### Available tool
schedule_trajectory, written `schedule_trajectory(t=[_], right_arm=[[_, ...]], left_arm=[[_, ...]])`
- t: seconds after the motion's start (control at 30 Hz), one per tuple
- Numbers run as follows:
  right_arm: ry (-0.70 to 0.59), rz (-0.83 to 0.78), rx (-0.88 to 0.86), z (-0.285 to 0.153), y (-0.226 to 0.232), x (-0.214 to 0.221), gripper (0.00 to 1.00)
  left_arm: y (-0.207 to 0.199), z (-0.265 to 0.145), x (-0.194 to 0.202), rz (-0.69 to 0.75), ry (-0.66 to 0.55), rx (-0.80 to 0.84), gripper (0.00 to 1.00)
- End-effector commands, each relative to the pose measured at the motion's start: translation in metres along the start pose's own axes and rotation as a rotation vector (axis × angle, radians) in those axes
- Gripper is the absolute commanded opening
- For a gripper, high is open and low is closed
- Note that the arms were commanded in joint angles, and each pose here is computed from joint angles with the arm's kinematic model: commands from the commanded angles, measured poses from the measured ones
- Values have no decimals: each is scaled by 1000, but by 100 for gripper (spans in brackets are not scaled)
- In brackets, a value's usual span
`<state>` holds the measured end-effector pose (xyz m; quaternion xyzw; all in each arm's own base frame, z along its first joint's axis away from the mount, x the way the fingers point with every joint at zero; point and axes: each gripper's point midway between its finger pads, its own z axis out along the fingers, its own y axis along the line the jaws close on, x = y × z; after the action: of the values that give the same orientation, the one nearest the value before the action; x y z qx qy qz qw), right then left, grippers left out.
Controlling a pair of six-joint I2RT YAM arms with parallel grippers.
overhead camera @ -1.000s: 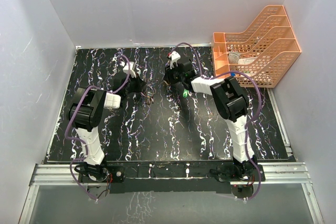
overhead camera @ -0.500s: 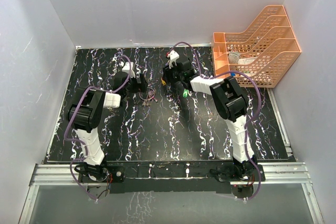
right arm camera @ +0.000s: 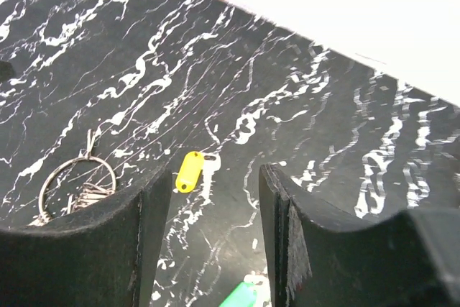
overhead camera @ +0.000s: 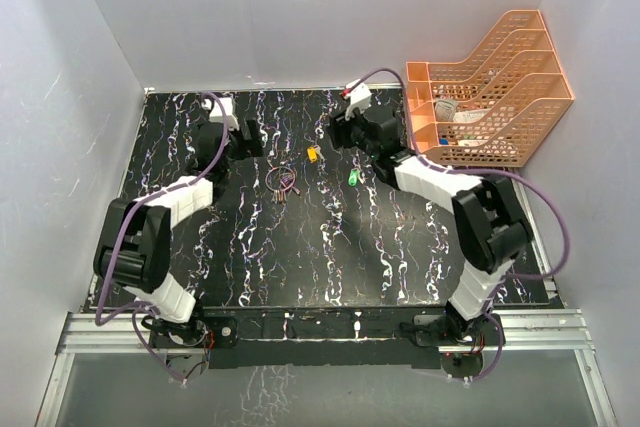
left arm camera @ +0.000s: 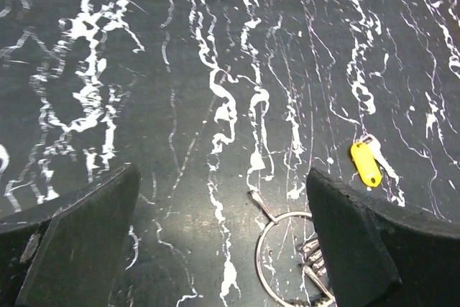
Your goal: Remove the keys from the keyring
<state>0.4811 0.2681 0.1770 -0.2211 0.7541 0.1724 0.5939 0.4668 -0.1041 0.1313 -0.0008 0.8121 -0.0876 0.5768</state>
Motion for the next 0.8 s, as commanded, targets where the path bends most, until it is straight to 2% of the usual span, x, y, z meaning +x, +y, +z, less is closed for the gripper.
schedule_trajectory(t=[0.0,0.17,0.4,0.77], right_arm=[[-179,-22,134,-38,-21,-53,50],[-246,-1,243,-82,-38,-64,54],[-351,39,406,-142,-65,-74,61],[-487,85,585,-213,-90,-81,66]], left_arm=[[30,-27,-15,12,7,-165,99],[51,-56,-27,8,-50,-279,99],[59,-96,-58,5,-174,-320,99],[68,-121,-63,-21,-248,-355,99]])
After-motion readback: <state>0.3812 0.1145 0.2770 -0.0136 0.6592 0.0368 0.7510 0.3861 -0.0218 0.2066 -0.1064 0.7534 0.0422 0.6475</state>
